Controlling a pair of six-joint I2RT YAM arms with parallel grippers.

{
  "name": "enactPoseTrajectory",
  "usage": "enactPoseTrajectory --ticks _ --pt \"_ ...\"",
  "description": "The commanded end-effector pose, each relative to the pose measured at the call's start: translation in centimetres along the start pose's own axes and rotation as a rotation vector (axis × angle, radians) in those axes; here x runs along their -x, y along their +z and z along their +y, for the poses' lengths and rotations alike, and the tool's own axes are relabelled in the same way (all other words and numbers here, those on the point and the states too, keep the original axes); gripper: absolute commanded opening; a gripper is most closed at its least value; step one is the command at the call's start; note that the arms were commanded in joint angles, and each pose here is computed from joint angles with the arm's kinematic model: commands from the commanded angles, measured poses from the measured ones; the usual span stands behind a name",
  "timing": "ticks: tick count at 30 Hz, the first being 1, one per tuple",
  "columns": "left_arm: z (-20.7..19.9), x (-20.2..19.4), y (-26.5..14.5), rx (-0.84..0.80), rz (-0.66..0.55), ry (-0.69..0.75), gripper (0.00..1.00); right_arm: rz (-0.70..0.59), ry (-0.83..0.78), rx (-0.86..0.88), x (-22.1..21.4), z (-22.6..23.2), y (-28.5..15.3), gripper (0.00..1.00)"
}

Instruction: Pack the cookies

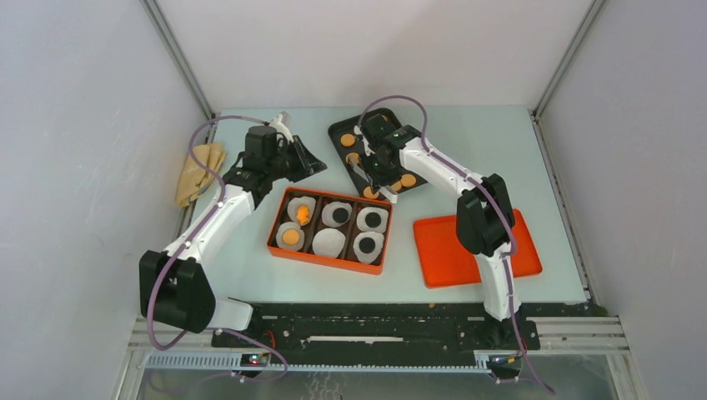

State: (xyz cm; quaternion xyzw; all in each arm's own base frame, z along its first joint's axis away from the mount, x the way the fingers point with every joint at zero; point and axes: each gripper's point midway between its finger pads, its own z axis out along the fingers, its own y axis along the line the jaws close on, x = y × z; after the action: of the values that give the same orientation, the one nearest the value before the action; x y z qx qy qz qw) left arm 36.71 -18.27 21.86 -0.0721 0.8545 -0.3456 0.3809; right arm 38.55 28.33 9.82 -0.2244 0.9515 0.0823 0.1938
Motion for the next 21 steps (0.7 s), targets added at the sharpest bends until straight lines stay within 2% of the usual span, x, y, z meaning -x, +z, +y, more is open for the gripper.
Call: enactPoseTrajectory --ticks 1,14,17,21 --pt "-1.1 0.9 -0.8 -0.041 -0.037 0.019 0.18 -0.084 -0.038 -0.026 2.8 0.3 -1.8 0.49" --pt "-0.9 0.3 -0.4 -0.053 -0.022 0.016 0.18 -0.054 -0.102 -0.119 3.5 1.7 -0.2 0.49" --pt "-0.9 0.2 -0.4 -0.055 -0.019 0.017 0.18 -0.040 -0.101 -0.122 3.3 1.9 0.2 0.54" --pt "-0.9 0.1 -0.5 -0.056 -0.019 0.018 0.18 -0.037 -0.095 -0.128 3.4 1.9 0.5 0.54"
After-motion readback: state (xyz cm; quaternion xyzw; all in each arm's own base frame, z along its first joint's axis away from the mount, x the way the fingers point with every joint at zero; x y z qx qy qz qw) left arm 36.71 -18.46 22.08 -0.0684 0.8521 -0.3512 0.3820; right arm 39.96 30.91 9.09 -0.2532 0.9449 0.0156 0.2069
